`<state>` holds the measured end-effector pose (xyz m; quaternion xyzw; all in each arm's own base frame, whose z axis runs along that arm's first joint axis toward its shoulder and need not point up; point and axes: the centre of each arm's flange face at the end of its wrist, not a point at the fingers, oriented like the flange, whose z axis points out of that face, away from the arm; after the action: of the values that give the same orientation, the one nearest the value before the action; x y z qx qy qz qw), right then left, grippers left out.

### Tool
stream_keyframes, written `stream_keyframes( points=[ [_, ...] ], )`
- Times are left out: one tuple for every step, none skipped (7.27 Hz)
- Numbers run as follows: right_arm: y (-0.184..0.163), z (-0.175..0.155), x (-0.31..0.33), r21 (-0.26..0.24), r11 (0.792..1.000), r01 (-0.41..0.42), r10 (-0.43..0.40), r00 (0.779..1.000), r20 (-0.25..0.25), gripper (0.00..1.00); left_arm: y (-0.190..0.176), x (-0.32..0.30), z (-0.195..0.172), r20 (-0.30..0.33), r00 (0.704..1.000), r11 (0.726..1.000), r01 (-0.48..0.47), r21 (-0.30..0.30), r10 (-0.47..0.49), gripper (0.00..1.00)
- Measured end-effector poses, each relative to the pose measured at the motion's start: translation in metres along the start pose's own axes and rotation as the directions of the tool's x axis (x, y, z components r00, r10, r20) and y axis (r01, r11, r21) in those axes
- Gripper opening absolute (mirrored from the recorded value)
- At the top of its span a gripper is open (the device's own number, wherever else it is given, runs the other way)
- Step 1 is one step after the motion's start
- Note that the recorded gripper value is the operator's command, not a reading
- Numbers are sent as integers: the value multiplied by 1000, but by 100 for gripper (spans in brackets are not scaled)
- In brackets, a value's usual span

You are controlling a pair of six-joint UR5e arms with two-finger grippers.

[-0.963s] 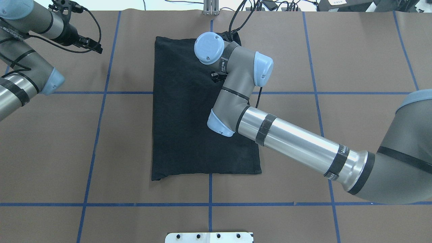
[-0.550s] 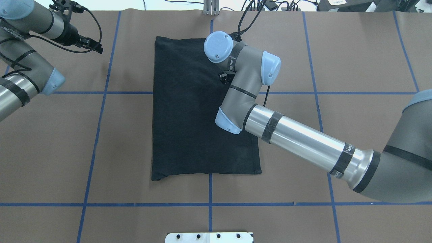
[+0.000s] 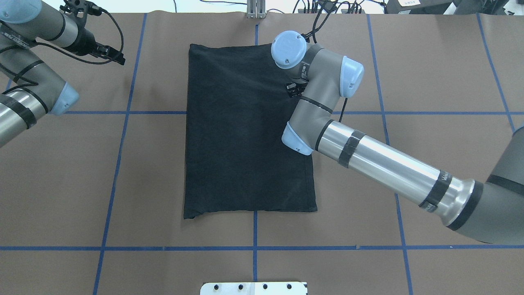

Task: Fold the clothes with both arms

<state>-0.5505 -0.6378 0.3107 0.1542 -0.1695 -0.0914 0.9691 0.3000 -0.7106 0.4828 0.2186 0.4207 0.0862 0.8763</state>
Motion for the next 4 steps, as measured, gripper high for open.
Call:
stream_keyframes(
  points=[
    [12,6,28,8,1000,25,-25,1000,1,100,-1,1,0,-1,1000,1000,4,1,-4,100],
    [17,6,50,6,999,32,-32,999,13,100,-2,3,-1,-3,1000,1000,10,3,-10,100],
    [12,-4,62,-11,1000,23,-22,999,46,100,-3,6,-3,-7,1000,1000,15,8,-15,100],
    [4,-20,66,-30,1000,-2,4,995,97,100,-5,12,-7,-15,999,999,33,16,-32,100]
  ],
)
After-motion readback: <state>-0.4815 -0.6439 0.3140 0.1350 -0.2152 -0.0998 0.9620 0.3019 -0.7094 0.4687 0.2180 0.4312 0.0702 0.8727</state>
